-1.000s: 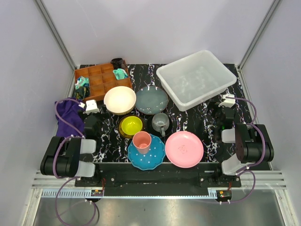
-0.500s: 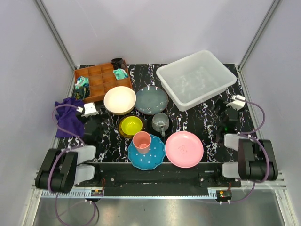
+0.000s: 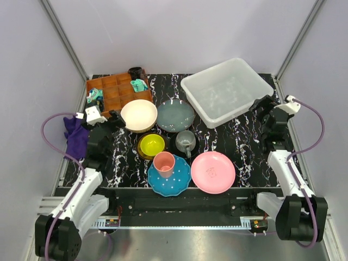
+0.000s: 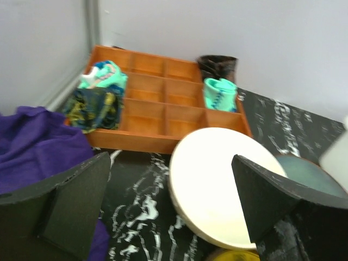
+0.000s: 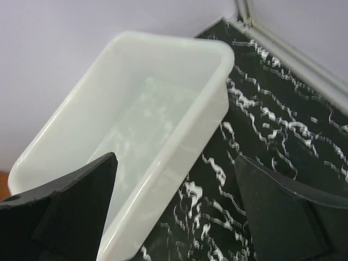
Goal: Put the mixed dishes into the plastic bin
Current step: Move the bowl to the center of the board.
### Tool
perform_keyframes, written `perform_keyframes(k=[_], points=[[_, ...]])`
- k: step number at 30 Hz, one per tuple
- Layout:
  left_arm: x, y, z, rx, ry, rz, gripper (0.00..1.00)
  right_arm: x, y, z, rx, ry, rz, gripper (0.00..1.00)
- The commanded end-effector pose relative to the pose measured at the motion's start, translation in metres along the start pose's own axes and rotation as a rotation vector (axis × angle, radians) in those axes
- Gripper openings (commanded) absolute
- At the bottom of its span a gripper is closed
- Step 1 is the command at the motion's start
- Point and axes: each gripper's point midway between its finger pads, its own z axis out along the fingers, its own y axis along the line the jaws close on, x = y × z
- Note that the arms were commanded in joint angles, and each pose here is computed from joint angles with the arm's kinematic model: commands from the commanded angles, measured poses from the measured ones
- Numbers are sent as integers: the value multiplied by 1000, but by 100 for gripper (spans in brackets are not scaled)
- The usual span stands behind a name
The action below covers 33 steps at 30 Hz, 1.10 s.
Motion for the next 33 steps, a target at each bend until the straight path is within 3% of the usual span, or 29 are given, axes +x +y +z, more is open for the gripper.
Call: perform_keyframes(k=[1,5,10,15,19,24,33], points=[[0,-29,-15,130,120,-74,99,17,6,-25,17,197,51,100],[-8,-33,-31,142,135,-193,99,18,13,-44,-20,234,93,100],[5,-39,-46,170,269,-170,99,12,30,-61,-80,314,76,100],[13,-39,-51,122,361,-259,99,10,26,-66,-7,376,41,100],[27,-46,-51,125,441,-291,99,9,37,-66,-47,390,67,100],[32,-44,-50,91,478,-305,99,15,39,-65,-38,388,167,100],[38,-36,-49,51,491,-266,99,24,41,-63,-43,412,202,100]])
